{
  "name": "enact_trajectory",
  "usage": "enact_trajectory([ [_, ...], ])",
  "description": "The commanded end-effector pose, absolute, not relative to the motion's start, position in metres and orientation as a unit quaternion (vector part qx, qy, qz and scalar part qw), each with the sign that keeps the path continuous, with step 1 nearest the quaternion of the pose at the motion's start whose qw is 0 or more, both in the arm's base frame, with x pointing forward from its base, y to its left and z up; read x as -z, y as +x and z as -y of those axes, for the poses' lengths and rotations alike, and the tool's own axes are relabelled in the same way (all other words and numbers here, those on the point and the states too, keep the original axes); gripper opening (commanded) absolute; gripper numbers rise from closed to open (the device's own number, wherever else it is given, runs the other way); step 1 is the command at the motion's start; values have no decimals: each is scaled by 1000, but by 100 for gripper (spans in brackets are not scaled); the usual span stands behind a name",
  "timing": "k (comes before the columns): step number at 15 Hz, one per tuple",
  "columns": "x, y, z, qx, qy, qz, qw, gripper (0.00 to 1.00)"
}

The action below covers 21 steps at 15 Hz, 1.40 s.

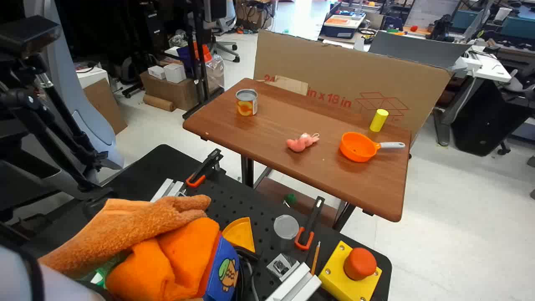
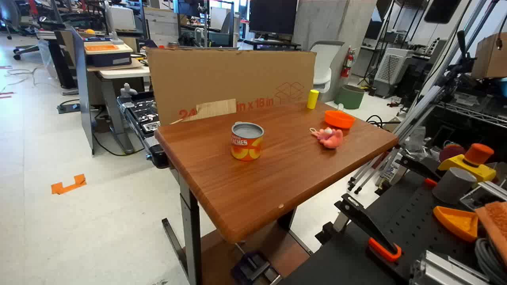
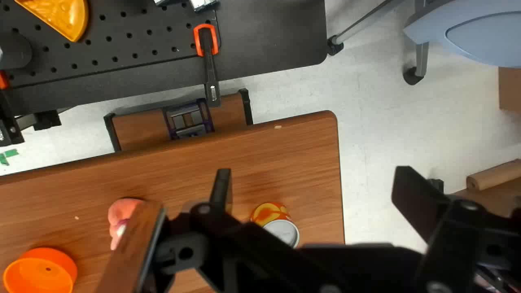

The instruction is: Put the plush toy on the orange pan.

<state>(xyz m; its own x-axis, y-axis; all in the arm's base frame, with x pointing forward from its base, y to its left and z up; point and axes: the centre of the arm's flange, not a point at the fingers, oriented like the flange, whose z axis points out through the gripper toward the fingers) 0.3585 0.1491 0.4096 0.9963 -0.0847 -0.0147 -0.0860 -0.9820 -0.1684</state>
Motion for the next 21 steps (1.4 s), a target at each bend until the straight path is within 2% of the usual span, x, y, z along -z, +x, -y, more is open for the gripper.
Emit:
enact_trajectory([
  [1,-410,359,-149,-4,-995,-43,85,100],
  [13,-410,371,-135,8,-996,-58,73,100],
  [21,-368,433,-68,64,-991,-111,26,100],
])
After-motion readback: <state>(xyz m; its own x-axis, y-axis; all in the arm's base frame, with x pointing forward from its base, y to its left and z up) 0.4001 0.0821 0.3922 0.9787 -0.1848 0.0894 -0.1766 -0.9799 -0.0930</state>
